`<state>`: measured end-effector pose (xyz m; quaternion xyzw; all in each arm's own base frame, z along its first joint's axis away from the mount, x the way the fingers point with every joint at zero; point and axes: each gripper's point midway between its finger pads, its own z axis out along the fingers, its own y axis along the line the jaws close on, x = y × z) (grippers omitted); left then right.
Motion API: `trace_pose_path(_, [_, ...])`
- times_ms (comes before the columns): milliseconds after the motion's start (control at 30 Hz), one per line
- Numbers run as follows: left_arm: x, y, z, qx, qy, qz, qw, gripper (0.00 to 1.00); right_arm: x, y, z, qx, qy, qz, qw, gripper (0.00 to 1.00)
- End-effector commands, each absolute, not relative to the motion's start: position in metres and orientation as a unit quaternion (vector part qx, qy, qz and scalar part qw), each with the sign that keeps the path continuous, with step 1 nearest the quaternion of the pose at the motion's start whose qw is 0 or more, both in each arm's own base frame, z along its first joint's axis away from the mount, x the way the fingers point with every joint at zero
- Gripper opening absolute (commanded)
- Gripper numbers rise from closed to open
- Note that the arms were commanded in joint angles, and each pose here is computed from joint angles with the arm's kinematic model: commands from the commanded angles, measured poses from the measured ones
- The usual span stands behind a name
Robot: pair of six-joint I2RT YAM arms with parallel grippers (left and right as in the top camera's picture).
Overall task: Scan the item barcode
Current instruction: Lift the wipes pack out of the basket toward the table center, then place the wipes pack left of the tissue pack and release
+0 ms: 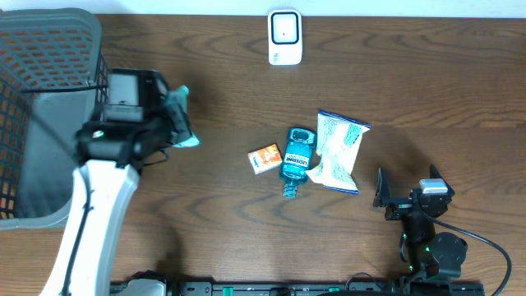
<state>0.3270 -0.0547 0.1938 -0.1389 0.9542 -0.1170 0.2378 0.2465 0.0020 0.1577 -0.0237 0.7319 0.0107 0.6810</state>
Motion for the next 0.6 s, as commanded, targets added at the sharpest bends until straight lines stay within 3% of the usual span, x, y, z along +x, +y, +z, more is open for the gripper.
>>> trace_pose_path(0, [0.329,-0.061,0.165,-0.124,0.965,-0.090,0.213,0.08,0.247,0.002,0.156,-0.020,0.733,0.012,0.680,0.99])
trace_pose_path(333, [0.333,-0.120,0.087,-0.055,0.987,-0.078,0.127,0.09,0.247,0.002,0.156,-0.020,0.733,0.012,0.680,0.99])
trace_pose_path(567, [0.335,-0.169,0.050,0.001,0.990,-0.083,0.114,0.08,0.247,0.002,0.156,-0.020,0.733,0.012,0.680,0.99])
